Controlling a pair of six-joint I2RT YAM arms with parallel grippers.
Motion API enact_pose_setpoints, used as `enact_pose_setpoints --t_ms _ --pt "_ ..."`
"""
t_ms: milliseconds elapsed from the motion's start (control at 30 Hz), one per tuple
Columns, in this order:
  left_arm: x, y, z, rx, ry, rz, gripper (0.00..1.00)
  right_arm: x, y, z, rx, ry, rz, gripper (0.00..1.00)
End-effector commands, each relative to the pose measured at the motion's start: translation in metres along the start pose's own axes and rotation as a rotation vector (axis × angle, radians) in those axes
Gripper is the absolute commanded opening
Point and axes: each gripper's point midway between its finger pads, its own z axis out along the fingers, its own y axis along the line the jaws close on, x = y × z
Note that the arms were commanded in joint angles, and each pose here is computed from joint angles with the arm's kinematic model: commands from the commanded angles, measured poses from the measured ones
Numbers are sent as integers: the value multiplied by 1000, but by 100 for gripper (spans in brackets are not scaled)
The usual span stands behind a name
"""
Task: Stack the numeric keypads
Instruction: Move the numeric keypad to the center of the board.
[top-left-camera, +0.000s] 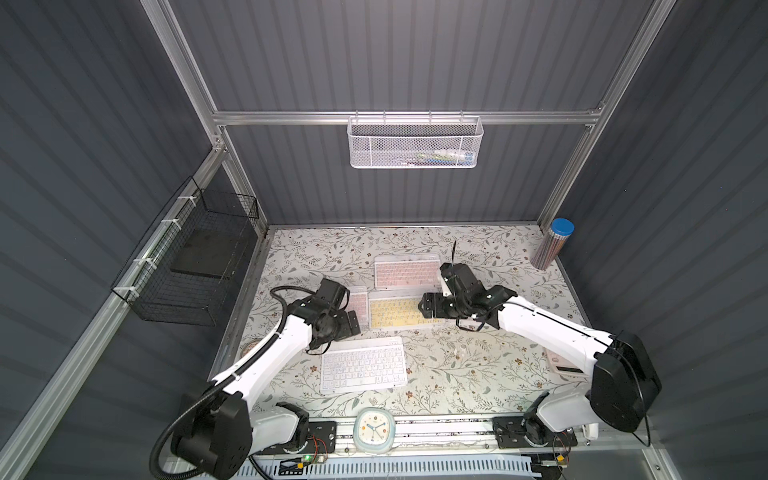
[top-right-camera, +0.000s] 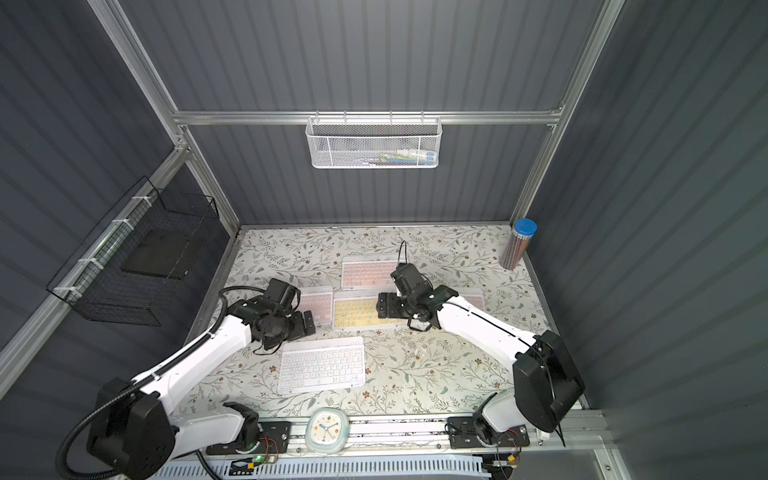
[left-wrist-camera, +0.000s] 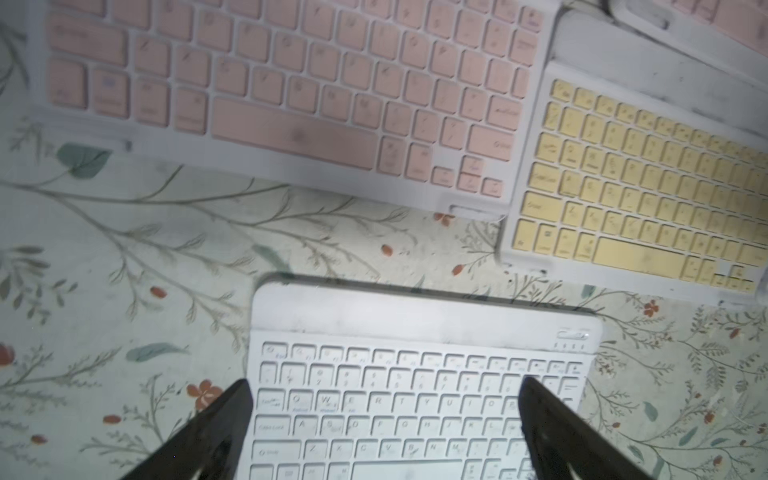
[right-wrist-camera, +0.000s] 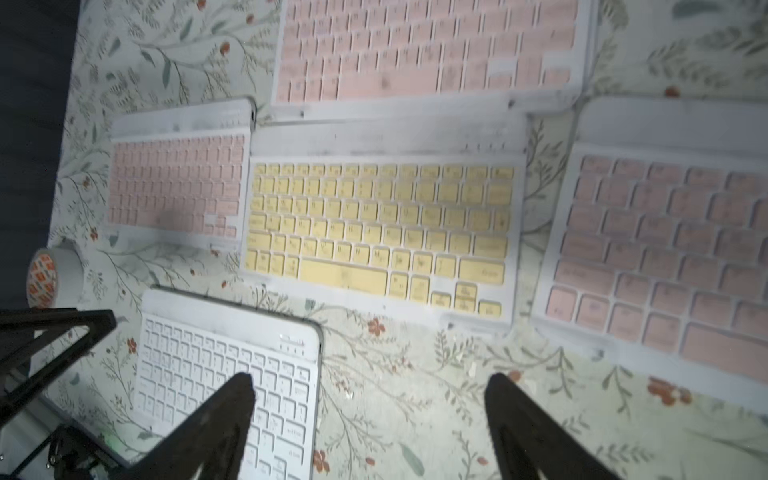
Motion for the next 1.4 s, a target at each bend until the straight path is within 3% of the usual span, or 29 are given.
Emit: enact_pose_setpoints --t_ms 0,200,467,900,1367 --pt "13 22 -8 -62 -9 -71 100 20 6 -5 33 30 -27 94" --pt "38 47 -5 -156 51 -100 100 56 28 4 20 140 -45 91" --pt "57 47 1 -130 94 -150 100 89 43 18 -37 232 -27 86" --pt "73 43 31 -78 145 -143 100 105 45 25 -75 295 -14 83" --pt "84 17 54 -2 171 -127 100 124 26 33 -16 348 33 80"
